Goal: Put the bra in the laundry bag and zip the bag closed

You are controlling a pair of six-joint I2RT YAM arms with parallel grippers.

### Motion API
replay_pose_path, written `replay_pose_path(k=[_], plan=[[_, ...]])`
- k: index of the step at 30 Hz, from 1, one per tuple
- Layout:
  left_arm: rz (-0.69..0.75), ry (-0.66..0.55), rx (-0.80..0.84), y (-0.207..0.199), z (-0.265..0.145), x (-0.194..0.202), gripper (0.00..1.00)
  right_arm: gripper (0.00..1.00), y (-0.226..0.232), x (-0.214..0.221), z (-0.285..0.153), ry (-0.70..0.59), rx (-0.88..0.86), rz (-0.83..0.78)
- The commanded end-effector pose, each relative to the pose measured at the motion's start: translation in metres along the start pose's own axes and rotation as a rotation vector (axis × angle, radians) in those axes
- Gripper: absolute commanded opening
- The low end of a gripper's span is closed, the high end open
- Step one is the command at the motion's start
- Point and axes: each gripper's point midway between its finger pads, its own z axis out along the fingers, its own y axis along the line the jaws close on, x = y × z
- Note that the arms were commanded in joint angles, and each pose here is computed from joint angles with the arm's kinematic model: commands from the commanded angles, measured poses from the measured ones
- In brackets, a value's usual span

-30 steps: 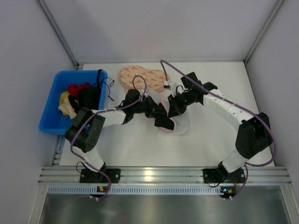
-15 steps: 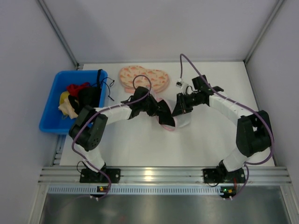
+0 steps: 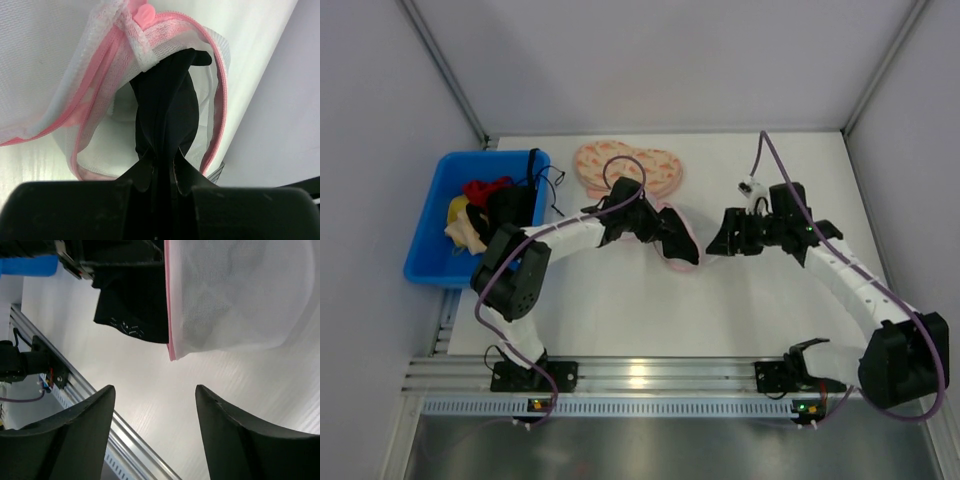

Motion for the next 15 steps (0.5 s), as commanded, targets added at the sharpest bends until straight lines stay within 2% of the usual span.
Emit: replay_pose_path(k=[1,3,4,7,10,15], plan=[[-0.053,-0.034,0.007,-0.013,0.007,-0.009,0.00,0.64,0.001,0.021,0.024,0.023,0.006,0.124],[-0.062,-0.042,0.021,-0.019,0.008,-0.013,0.00,0.56,0.000,0.027,0.031,0.002,0.022,0.201],[-0.064,-0.038,0.019,-0.019,0.009,-0.012,0.00,0.55,0.001,0.019,0.036,-0.052,0.029,0.189],[-0.083,-0.038,0.021,-0.021,0.013,-0.014,0.00,0.54,-0.002,0.025,0.046,-0.106,0.092,0.249],[-0.088,-0.036,0.022,-0.023,0.016,-0.015,0.00,0.52,-0.004,0.031,0.065,-0.109,0.149,0.276],[-0.097,-0.034,0.023,-0.023,0.017,-0.014,0.00,0.42,-0.028,0.030,0.088,-0.103,0.258,0.298]])
